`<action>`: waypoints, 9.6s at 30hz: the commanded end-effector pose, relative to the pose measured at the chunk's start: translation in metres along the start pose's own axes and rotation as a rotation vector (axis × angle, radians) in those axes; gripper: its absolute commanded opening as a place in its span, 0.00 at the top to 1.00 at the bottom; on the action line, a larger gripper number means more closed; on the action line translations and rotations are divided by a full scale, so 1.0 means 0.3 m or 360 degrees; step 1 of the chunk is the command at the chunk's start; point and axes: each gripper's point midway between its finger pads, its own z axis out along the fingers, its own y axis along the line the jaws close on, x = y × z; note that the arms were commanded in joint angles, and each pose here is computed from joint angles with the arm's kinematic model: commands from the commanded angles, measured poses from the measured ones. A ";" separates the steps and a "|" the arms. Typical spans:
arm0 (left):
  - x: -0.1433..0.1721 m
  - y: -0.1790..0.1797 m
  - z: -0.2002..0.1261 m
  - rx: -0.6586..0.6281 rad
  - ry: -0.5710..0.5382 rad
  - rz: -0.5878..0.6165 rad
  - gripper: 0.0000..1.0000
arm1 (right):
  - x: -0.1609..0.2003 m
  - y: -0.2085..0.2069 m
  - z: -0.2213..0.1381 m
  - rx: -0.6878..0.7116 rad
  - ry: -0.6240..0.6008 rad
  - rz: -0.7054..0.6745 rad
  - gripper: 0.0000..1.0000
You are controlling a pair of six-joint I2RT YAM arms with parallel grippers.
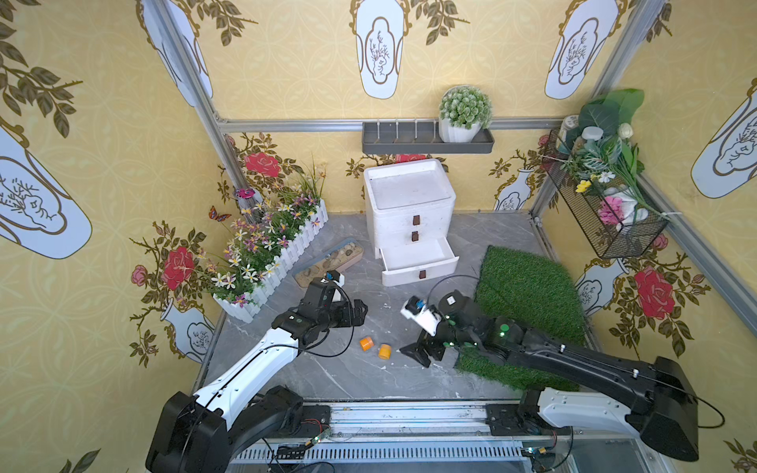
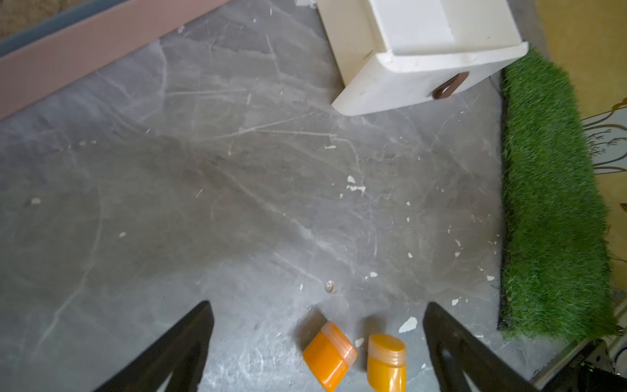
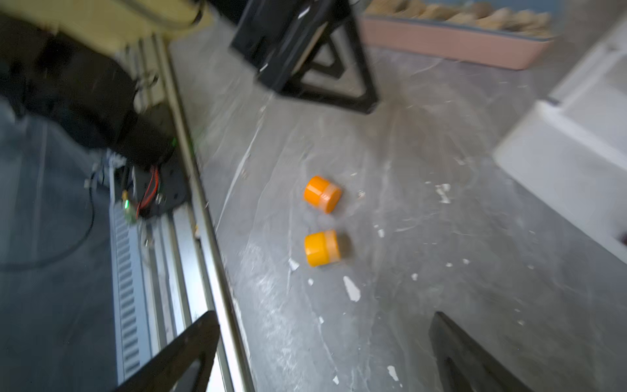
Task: Put the paint cans in the drawer according to color
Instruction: Pick up the paint can at the center of the board, then place the paint can in the drawer, then pick up the paint can at the center of the board, then place the paint can in the drawer, then close the drawer of the storage box, then reset both arms
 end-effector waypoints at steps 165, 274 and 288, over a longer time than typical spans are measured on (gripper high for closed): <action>-0.648 -0.468 0.515 -0.0456 -0.0469 0.0786 0.44 | 0.306 -0.639 -0.297 0.0754 -0.0750 0.1898 0.26; -0.290 0.508 -0.156 -0.0658 -0.1389 0.0402 0.00 | 0.627 -0.909 -0.629 0.2040 -0.0863 0.1185 0.03; -0.291 0.495 -0.147 -0.0628 -0.1374 0.0434 0.00 | 0.680 -0.830 -0.697 0.2239 -0.1100 0.1169 0.03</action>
